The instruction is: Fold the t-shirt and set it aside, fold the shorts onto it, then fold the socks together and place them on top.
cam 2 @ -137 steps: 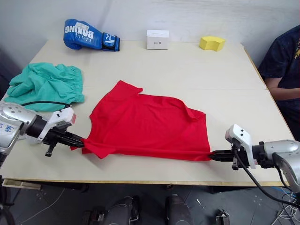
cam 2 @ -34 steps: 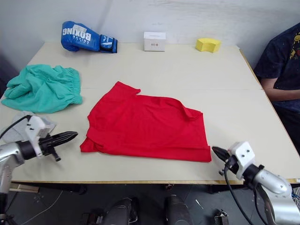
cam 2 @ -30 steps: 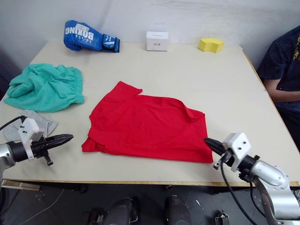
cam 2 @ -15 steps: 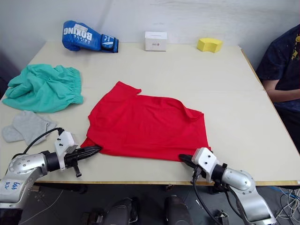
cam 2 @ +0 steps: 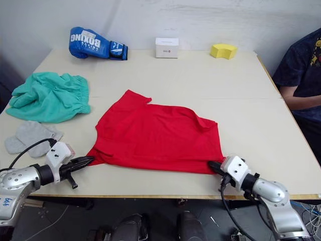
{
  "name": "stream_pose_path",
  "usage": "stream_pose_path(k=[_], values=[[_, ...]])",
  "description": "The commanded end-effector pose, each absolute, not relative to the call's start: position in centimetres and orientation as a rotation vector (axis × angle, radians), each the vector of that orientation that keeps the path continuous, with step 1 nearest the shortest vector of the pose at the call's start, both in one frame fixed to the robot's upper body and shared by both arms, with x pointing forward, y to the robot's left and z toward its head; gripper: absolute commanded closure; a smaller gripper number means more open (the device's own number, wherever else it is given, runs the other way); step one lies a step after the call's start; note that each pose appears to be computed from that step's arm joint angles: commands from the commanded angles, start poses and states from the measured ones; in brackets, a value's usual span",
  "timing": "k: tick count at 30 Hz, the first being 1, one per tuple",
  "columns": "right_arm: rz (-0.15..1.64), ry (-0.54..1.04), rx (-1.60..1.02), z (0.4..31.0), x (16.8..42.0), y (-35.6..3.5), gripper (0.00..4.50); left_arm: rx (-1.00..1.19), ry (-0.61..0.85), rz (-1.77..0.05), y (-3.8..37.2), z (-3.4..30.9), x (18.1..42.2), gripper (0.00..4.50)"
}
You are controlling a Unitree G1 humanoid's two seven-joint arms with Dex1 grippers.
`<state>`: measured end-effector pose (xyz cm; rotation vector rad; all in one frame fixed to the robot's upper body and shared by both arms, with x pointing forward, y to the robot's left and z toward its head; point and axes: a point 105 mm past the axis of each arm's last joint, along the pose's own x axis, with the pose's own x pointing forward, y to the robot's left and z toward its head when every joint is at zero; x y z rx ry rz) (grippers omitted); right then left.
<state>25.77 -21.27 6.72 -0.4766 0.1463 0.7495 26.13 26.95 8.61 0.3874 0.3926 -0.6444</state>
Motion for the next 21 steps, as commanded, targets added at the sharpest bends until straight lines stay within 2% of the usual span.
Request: stream_pose_path(k=[1,9,13,16,21], values=[[0.684,0.221,-0.493,6.1,25.1,-24.3,4.50,0.357,0.487,-0.531,29.9,7.5,25.2,4.45],[0.639,0.192,-0.504,8.4,24.9,-26.4,4.50,0.403,0.461,-0.515,32.9,10.2,24.2,4.45],[0.648,0.158,-0.511,9.5,25.0,-26.4,4.50,0.372,0.375,-0.644,32.4,11.9,23.0,4.45],[0.698,0.094,-0.500,10.9,25.2,-25.0,4.50,0.303,0.334,-0.741,31.0,13.2,22.4,4.45],[0.840,0.002,-0.462,12.2,25.0,-19.8,4.50,0.325,0.254,-0.827,27.2,13.7,23.8,4.45]])
